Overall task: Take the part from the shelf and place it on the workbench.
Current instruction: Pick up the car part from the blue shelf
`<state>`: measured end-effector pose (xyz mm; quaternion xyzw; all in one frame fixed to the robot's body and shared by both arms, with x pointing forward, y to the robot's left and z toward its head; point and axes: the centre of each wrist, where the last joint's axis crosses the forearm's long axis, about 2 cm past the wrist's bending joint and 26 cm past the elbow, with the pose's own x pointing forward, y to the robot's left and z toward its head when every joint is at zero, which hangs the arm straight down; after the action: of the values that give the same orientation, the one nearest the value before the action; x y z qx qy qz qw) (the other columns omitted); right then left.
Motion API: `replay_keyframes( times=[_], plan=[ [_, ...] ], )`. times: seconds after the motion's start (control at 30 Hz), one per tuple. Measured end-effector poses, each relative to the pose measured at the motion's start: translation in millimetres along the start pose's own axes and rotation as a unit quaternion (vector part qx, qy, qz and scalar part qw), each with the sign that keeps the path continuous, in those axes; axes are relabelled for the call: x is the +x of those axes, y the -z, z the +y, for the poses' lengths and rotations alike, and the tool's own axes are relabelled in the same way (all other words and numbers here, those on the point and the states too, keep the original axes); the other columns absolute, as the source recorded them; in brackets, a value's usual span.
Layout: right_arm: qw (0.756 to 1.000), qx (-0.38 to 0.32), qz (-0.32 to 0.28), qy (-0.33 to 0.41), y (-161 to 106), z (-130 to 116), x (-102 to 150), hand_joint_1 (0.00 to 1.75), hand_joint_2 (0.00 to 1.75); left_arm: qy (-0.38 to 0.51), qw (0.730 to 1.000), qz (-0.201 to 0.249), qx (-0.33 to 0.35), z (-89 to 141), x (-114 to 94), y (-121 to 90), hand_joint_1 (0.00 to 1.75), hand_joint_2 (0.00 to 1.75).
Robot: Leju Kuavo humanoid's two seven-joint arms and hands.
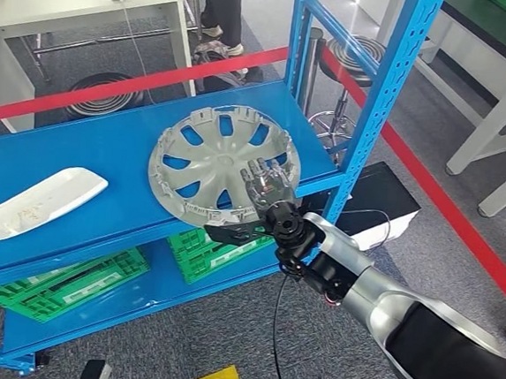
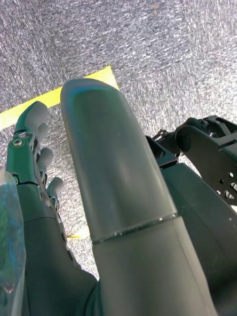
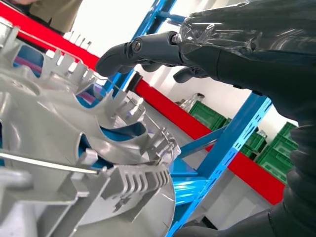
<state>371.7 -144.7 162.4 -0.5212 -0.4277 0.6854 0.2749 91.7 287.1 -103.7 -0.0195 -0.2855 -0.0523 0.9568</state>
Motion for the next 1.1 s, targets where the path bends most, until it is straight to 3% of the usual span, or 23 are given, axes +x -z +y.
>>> replay_keyframes(
  times=[0.6, 1.1],
  plan=[
    [1.000, -0.004, -0.002, 0.013, -3.0, -1.5, 2.2, 0.00, 1.75, 0.003, 1.000, -0.001, -0.001, 0.1, 0.6, 0.2, 0.00, 0.00],
    [0.999, 0.022, 0.008, 0.049, -1.0, 21.9, -6.7, 0.00, 1.75, 0.008, 1.000, 0.003, -0.003, 0.1, 1.2, 0.4, 0.00, 0.00]
  ],
)
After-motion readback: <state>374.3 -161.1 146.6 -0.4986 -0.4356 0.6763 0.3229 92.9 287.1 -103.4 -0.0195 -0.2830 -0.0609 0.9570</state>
